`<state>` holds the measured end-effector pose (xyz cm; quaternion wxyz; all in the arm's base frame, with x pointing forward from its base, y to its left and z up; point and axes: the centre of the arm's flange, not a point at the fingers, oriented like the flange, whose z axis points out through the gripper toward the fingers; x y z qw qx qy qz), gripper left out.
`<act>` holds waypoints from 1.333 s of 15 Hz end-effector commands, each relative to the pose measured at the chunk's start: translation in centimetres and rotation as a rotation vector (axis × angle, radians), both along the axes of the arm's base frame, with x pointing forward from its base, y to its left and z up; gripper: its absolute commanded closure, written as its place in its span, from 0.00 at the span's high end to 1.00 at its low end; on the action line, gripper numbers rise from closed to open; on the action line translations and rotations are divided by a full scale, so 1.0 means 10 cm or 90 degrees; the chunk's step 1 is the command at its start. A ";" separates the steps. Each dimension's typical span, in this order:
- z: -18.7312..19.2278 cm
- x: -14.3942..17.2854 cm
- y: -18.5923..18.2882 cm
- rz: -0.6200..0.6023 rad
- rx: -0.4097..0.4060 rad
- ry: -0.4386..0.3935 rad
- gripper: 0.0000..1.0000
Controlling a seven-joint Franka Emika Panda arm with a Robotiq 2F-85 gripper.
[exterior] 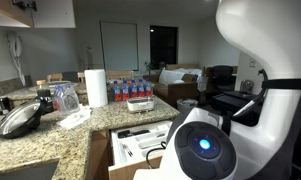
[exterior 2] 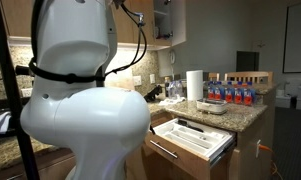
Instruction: Open the drawer
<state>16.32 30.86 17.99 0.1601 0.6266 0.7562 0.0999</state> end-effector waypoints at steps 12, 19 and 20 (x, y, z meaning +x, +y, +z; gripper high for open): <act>1.91 0.73 -0.43 -0.250 0.152 -0.143 1.00; 2.61 0.76 -1.03 -0.472 0.380 -0.116 1.00; 2.69 0.74 -1.13 -0.497 0.408 -0.111 1.00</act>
